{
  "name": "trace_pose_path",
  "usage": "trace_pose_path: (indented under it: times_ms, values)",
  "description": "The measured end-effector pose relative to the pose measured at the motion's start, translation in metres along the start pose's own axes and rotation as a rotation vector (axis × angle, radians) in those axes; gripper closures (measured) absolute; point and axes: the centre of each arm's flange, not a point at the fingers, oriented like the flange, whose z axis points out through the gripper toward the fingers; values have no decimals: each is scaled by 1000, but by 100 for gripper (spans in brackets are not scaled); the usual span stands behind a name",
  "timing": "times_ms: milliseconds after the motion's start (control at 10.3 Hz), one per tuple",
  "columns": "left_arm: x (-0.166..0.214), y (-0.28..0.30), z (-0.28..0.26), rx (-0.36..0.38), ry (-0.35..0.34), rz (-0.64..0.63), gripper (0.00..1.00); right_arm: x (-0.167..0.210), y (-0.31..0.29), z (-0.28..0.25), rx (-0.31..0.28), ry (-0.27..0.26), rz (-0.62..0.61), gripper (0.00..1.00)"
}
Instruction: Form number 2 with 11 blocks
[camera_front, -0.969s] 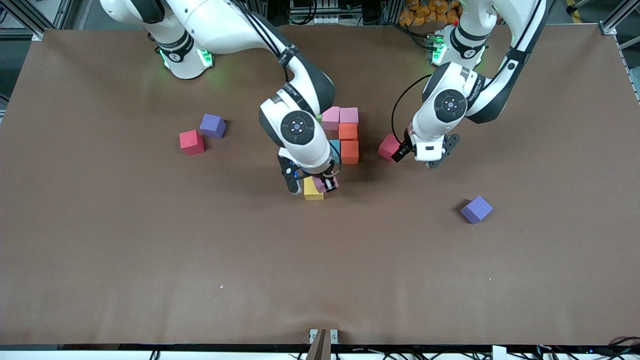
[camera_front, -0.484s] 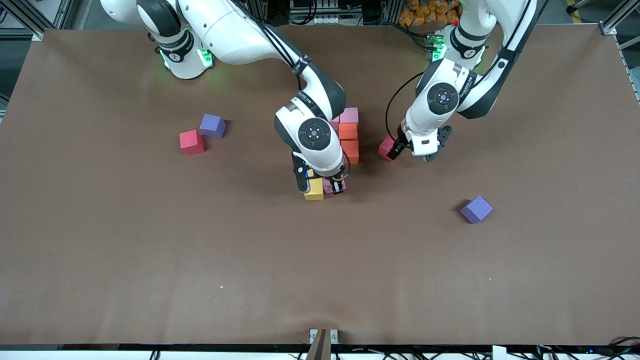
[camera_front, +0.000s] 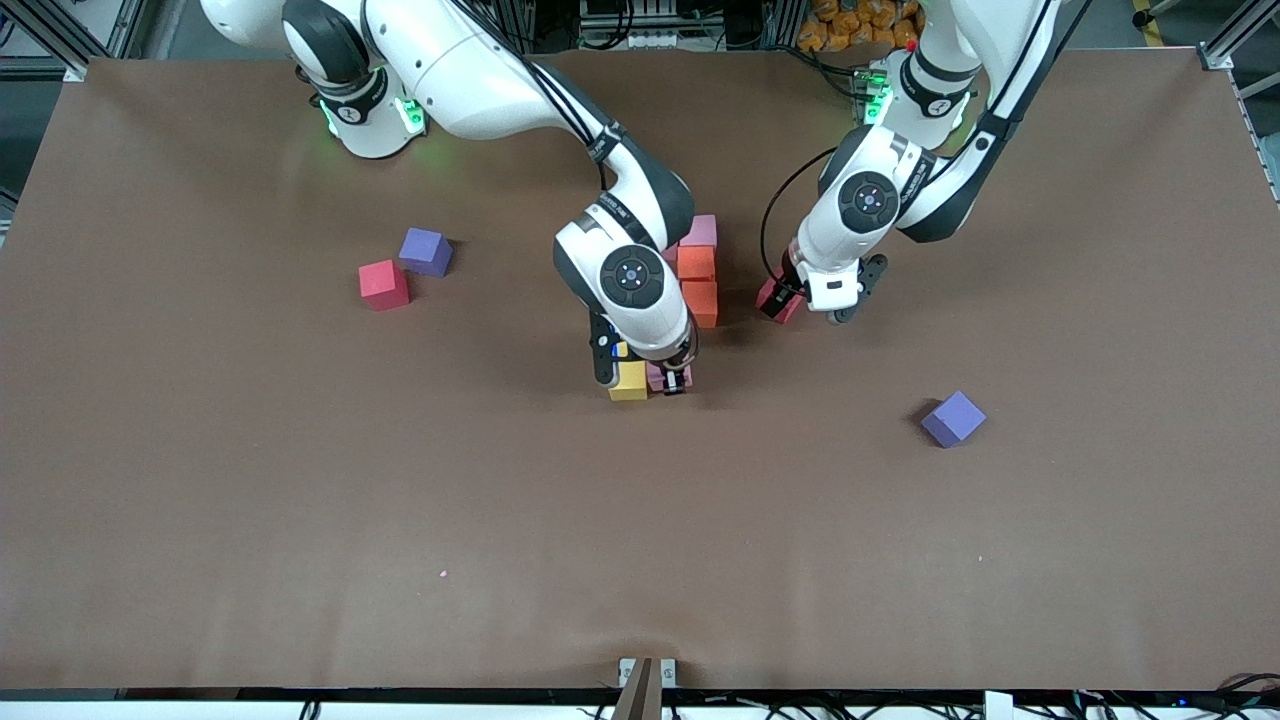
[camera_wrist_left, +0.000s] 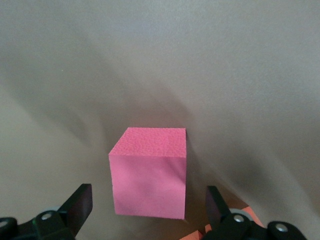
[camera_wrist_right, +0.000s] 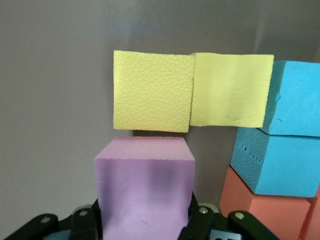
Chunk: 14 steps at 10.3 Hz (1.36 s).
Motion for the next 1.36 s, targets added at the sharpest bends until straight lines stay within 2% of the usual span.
trace_pose_path:
  times_ms: [1356]
  values:
    - [10,14,23,17,-2,44,2,7,-4,33,11,4,62,42]
